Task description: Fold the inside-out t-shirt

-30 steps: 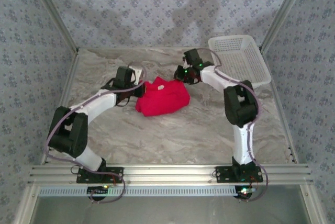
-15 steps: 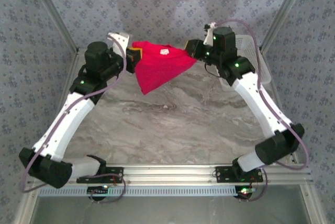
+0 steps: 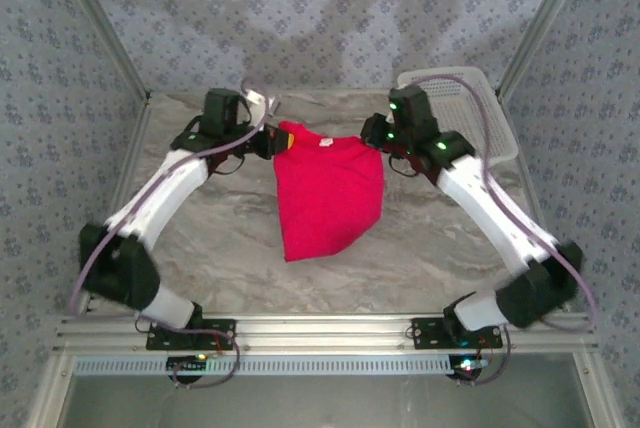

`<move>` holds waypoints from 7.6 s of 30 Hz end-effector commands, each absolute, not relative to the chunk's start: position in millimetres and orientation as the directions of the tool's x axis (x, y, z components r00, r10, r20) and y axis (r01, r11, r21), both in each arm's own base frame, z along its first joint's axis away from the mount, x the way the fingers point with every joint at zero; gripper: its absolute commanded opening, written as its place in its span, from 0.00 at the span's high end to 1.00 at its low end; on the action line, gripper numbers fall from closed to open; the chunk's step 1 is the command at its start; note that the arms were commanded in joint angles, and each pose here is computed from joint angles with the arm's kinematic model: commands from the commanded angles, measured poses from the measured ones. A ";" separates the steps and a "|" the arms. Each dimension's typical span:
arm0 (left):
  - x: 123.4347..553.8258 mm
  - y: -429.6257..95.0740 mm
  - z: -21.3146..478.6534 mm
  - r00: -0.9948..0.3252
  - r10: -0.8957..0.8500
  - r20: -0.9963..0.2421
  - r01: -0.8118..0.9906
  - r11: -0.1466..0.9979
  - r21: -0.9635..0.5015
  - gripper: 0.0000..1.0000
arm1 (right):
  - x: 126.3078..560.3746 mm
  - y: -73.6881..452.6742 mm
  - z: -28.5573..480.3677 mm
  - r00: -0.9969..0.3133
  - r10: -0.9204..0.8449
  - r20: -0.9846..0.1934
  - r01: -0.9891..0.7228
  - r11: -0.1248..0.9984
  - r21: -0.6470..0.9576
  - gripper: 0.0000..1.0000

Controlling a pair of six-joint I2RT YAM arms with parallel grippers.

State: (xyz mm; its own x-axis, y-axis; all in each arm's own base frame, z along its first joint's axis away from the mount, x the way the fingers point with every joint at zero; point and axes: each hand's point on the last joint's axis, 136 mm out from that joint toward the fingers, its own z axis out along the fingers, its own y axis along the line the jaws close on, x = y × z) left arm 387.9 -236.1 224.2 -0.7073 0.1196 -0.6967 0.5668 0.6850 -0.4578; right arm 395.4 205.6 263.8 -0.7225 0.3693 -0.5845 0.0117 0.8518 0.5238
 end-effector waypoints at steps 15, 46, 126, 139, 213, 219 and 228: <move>504.5 -158.2 132.5 -0.863 0.031 -0.504 0.176 0.954 -0.243 0.40 | 491.4 215.7 139.4 -0.906 0.210 -0.368 0.094 0.946 0.309 0.26; 401.4 -207.4 107.9 -0.903 -0.025 -0.428 0.217 0.834 -0.507 0.52 | 344.9 220.4 111.8 -0.934 0.012 -0.357 -0.102 0.949 0.298 0.27; 485.7 -256.8 196.1 -0.812 -0.128 -0.570 0.384 0.618 -0.686 1.00 | 484.2 259.7 169.9 -0.884 0.051 -0.465 -0.205 0.851 0.484 1.00; 425.8 -285.3 270.4 -0.469 -0.038 -0.882 0.745 0.519 -0.419 1.00 | 429.4 258.9 232.0 -0.742 0.015 -0.670 -0.362 0.832 0.420 1.00; 534.2 -249.6 31.6 -0.835 -0.242 -0.495 0.136 0.780 -0.611 0.48 | 532.3 193.2 -18.2 -0.839 0.532 -0.119 0.446 0.796 0.409 0.69; 507.4 -233.2 56.0 -0.827 -0.120 -0.549 0.209 0.841 -0.498 0.42 | 525.2 187.9 34.4 -0.863 0.453 -0.223 0.332 0.842 0.426 0.66; 481.5 -200.2 148.2 -0.696 -0.091 -0.712 0.231 0.911 -0.342 0.27 | 489.4 253.8 111.6 -0.891 0.304 -0.337 0.094 0.850 0.518 0.46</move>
